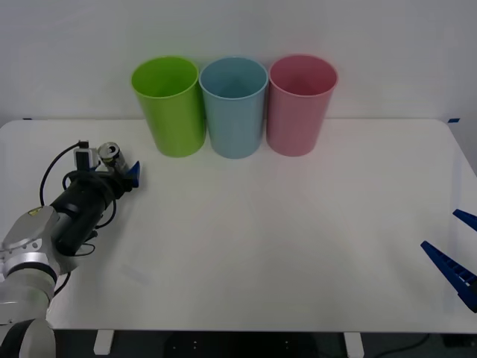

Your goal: Grasp the object on the table and drop it into the matching bin: aluminum can to the light blue bin, PET bottle to the pink bin.

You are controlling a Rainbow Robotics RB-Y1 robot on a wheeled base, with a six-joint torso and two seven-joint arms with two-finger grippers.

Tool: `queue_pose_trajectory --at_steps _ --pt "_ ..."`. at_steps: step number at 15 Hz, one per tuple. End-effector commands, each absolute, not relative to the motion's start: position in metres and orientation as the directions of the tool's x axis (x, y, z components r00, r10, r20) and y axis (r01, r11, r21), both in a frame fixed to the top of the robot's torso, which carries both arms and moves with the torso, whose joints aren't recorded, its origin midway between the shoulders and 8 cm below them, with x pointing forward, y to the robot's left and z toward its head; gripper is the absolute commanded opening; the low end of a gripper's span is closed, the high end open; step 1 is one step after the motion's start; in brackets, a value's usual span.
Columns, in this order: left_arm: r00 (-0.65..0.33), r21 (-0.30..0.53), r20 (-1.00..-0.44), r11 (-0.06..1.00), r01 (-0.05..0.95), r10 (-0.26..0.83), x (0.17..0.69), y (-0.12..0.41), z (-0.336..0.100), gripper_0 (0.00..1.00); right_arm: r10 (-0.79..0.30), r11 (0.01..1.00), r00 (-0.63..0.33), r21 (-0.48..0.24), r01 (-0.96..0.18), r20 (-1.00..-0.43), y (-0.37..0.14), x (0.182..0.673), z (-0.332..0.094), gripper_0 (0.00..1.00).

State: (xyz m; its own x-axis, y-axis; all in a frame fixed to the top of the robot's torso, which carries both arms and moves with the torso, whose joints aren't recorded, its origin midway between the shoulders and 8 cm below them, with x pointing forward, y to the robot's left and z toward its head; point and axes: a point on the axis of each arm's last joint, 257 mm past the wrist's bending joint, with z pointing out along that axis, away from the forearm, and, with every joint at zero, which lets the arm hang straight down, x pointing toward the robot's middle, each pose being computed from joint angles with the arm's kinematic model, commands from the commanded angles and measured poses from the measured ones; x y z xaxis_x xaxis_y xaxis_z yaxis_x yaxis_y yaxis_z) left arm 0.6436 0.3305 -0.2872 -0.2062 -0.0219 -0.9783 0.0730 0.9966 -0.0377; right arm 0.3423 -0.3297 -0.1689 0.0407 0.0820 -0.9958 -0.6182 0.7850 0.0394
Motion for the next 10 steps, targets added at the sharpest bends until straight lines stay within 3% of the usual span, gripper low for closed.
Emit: queue_pose_trajectory --at_steps 1,9,10 --pt "-0.218 -0.031 -0.976 0.998 0.053 -0.019 0.6518 0.3301 -0.2857 1.00 0.082 0.785 0.041 0.039 -0.618 -0.996 -0.3297 0.3423 -0.1689 1.00" --pt "-0.224 -0.017 -0.975 0.999 0.046 -0.006 0.6555 0.3294 -0.2848 1.00 0.082 0.785 0.041 0.039 -0.618 -0.996 -0.3297 0.3423 -0.1689 1.00" --pt "-0.223 -0.017 -0.975 0.999 0.047 -0.006 0.6555 0.3290 -0.2848 0.92 0.082 0.785 0.041 0.039 -0.618 -0.996 -0.3297 0.3423 -0.1689 1.00"
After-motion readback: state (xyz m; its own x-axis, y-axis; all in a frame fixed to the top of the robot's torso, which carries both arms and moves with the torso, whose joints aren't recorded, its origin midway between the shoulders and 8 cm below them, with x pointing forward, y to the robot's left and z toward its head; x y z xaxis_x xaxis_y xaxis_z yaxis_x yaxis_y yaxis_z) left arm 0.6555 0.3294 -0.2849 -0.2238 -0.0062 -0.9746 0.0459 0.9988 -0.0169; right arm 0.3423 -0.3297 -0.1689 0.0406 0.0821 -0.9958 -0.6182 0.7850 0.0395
